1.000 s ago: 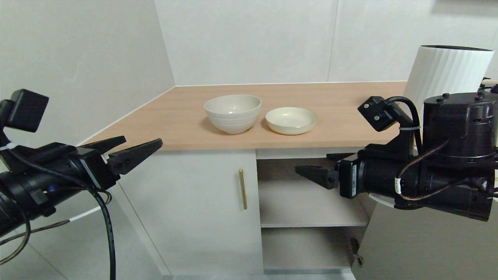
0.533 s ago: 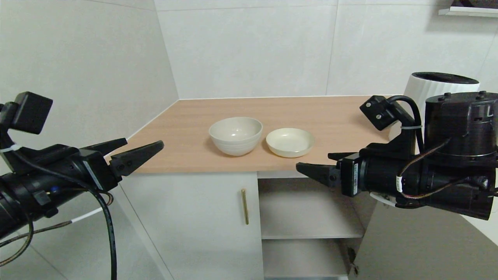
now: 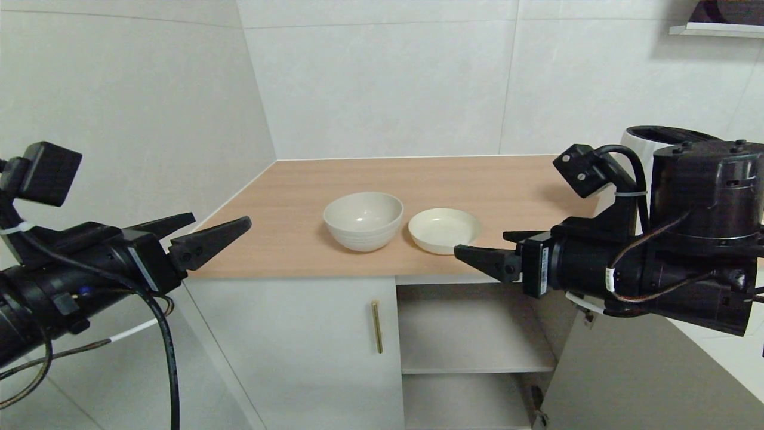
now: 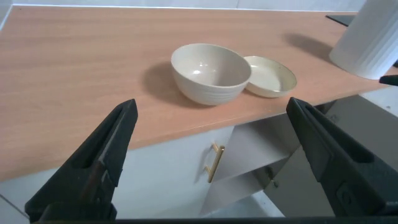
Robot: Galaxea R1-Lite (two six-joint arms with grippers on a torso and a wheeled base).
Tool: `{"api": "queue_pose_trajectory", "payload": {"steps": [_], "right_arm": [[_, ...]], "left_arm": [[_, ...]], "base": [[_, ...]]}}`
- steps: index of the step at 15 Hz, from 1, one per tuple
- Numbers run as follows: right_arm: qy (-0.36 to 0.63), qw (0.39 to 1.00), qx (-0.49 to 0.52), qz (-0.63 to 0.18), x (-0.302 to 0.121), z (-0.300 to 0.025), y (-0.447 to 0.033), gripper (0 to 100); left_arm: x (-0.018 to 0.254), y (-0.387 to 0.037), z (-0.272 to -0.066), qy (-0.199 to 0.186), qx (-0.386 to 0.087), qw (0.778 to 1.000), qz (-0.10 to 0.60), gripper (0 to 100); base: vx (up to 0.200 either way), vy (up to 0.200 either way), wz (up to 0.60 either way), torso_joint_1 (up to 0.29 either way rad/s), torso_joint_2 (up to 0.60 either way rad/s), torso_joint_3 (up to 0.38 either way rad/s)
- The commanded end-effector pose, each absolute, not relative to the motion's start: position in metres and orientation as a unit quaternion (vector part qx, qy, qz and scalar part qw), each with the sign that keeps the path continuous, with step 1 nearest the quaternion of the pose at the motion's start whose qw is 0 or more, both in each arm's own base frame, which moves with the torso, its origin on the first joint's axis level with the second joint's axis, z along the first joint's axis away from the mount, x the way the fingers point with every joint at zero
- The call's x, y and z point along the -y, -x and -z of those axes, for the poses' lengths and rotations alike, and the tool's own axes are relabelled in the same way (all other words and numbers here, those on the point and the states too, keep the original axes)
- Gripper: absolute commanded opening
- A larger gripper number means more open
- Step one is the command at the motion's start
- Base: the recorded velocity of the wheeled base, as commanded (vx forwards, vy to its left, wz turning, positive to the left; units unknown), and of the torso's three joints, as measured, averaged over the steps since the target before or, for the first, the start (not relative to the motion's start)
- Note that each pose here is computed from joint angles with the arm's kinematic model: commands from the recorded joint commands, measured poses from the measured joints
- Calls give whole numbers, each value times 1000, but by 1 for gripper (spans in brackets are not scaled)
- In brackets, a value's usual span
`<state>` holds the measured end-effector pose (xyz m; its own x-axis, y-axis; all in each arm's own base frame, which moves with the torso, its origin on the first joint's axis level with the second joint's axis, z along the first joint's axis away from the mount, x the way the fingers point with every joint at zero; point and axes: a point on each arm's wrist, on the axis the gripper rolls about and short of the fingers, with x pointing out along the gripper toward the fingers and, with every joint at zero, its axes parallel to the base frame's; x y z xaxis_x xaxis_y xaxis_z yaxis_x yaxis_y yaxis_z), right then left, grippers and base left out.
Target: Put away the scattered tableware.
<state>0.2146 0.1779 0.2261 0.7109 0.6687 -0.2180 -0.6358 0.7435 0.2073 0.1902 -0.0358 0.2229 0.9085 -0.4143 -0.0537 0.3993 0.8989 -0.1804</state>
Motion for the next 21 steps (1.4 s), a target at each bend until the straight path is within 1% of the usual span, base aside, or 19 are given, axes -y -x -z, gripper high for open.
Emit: {"api": "queue_pose_trajectory", "payload": {"steps": [1, 3, 7, 11, 14, 16, 17, 19, 21], "right_arm": [[-58, 923, -143, -354, -179, -225, -215, 100], [-58, 923, -143, -354, -179, -225, -215, 100], [-59, 923, -141, -353, -178, -226, -215, 100], [-71, 926, -130, -348, -179, -236, -219, 100], [-71, 933, -156, -315, -179, -243, -232, 100], [-77, 928, -209, -298, -178, -259, -234, 100], [-92, 925, -232, -285, -179, -263, -239, 100], [-105, 929, -243, -259, -177, -258, -259, 100], [-107, 934, -249, -231, -174, -251, -277, 100]], "left_arm": [[36, -190, -224, 86, -43, 973, 209, 100], [36, -190, -223, 86, -45, 973, 208, 100], [36, -190, -222, 83, -46, 973, 208, 100], [37, -190, -223, 82, -46, 973, 211, 100], [38, -197, -230, 83, -42, 973, 212, 100], [41, -215, -241, 85, -79, 971, 208, 100], [42, -224, -242, 86, -108, 969, 205, 100], [44, -236, -237, 90, -157, 963, 200, 100], [46, -251, -228, 91, -177, 960, 194, 100]], "base": [[0, 200, 0, 2, -2, 2], [0, 200, 0, -5, -5, 0], [0, 0, 0, 0, 0, 0], [0, 0, 0, 0, 0, 0], [0, 0, 0, 0, 0, 0], [0, 0, 0, 0, 0, 0], [0, 0, 0, 0, 0, 0], [0, 0, 0, 0, 0, 0], [0, 0, 0, 0, 0, 0]]}}
